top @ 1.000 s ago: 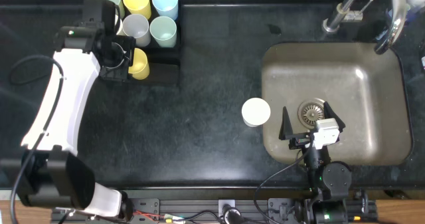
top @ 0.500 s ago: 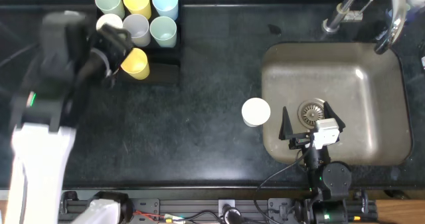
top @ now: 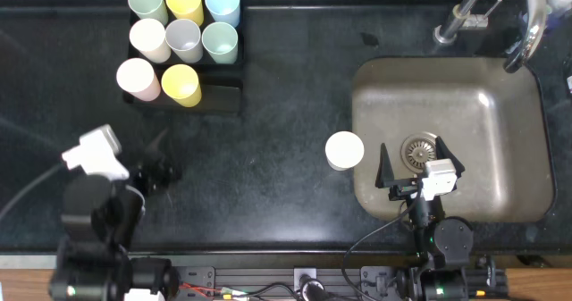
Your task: Store Cups
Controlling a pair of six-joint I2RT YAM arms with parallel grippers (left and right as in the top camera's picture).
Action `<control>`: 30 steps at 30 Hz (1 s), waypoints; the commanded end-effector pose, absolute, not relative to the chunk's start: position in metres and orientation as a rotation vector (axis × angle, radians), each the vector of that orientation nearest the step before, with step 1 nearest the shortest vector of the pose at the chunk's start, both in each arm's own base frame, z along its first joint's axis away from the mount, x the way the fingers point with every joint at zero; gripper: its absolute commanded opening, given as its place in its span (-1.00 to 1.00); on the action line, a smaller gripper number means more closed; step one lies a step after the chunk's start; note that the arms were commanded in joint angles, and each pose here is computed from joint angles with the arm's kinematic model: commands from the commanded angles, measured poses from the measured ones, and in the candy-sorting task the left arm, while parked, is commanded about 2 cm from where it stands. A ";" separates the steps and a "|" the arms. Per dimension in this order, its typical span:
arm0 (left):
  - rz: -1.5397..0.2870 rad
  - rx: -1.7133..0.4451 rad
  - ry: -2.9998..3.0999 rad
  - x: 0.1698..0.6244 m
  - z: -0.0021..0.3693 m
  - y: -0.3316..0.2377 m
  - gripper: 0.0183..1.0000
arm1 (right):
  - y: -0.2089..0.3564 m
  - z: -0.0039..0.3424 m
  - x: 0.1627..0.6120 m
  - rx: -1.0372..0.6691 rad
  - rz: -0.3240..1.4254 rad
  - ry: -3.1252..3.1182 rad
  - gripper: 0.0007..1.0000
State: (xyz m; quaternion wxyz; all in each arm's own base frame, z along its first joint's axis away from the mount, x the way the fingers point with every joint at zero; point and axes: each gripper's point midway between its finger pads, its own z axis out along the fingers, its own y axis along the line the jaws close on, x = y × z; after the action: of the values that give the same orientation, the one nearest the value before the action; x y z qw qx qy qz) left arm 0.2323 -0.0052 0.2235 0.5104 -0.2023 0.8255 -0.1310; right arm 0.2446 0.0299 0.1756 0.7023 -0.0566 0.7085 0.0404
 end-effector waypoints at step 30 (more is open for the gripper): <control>-0.156 0.002 1.877 0.225 0.141 -0.020 1.00 | 0.032 0.172 0.245 -0.130 0.098 1.578 0.99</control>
State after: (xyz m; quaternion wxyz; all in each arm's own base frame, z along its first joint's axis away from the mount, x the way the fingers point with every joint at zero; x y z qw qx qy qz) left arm 0.2229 -0.0118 0.1443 0.5789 -0.0258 0.8133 -0.0531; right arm 0.2446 0.0299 0.1756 0.7023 -0.0565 0.7085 0.0405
